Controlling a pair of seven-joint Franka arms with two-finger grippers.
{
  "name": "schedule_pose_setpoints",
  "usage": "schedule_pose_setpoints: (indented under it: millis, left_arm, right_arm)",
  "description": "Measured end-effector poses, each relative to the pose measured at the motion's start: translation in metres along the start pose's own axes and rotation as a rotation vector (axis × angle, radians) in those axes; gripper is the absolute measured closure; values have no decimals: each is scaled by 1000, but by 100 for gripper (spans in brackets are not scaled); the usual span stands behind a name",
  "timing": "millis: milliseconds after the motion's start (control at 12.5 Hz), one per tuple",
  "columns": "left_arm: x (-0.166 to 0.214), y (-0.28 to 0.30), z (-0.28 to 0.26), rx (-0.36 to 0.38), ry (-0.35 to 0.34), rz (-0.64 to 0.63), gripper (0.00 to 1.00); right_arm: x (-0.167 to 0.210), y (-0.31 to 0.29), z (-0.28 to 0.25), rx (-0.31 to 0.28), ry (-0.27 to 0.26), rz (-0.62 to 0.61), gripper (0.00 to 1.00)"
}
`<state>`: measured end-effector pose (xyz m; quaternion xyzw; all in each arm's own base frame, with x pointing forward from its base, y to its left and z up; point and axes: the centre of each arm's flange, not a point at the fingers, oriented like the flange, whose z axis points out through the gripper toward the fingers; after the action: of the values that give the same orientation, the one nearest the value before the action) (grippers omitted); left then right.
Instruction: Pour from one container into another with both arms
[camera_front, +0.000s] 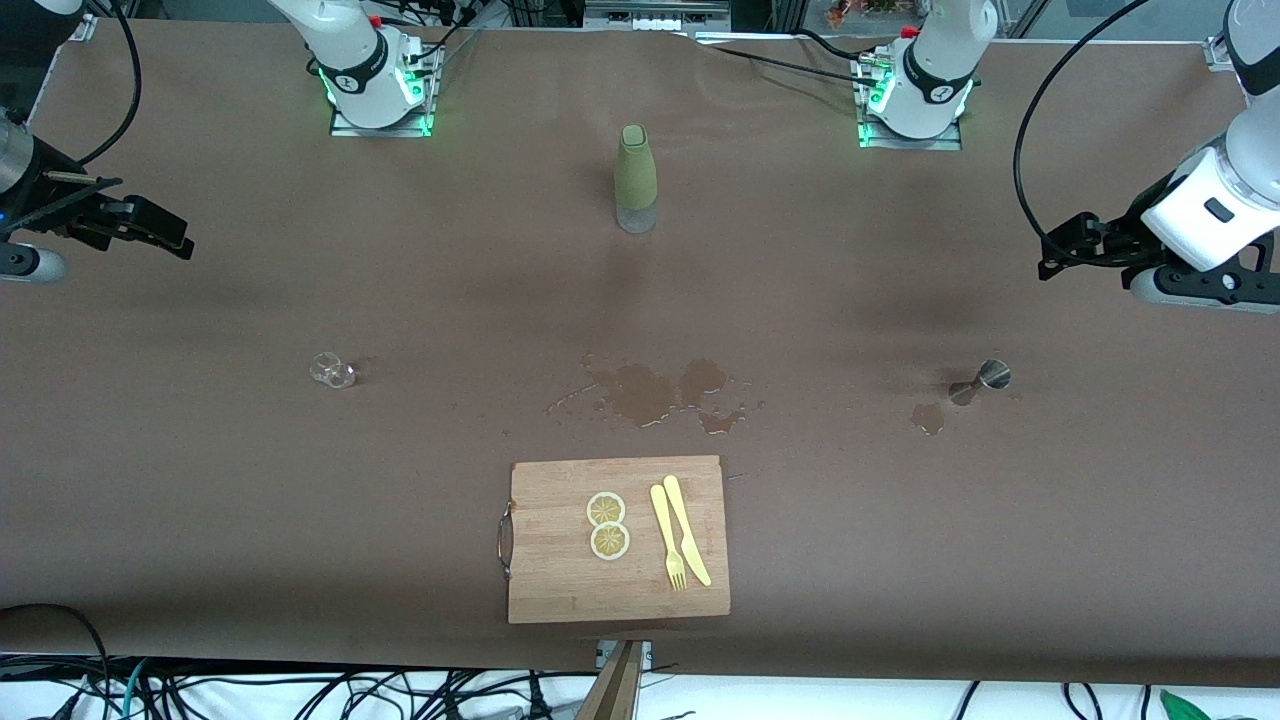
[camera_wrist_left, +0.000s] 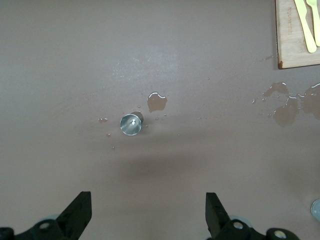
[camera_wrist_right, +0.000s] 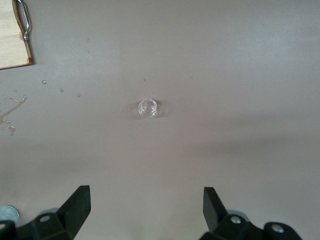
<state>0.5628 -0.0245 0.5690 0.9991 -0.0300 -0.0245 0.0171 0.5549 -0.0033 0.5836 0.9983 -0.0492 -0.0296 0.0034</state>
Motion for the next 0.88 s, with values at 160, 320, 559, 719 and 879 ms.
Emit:
schedule_pose_setpoints:
  millis: [160, 320, 559, 719, 879]
  left_arm:
    - [-1, -3, 0, 0, -5, -6, 0]
    - [-3, -9, 1, -1, -19, -18, 0]
    - [-5, -11, -2, 0, -19, -21, 0]
    - [-5, -11, -2, 0, -19, -21, 0]
    - [-5, -11, -2, 0, -15, -21, 0]
  right_arm:
    - [0, 0, 0, 0, 0, 0, 0]
    - [0, 0, 0, 0, 0, 0, 0]
    - [0, 0, 0, 0, 0, 0, 0]
    - [0, 0, 0, 0, 0, -1, 0]
    - [0, 0, 1, 0, -4, -8, 0]
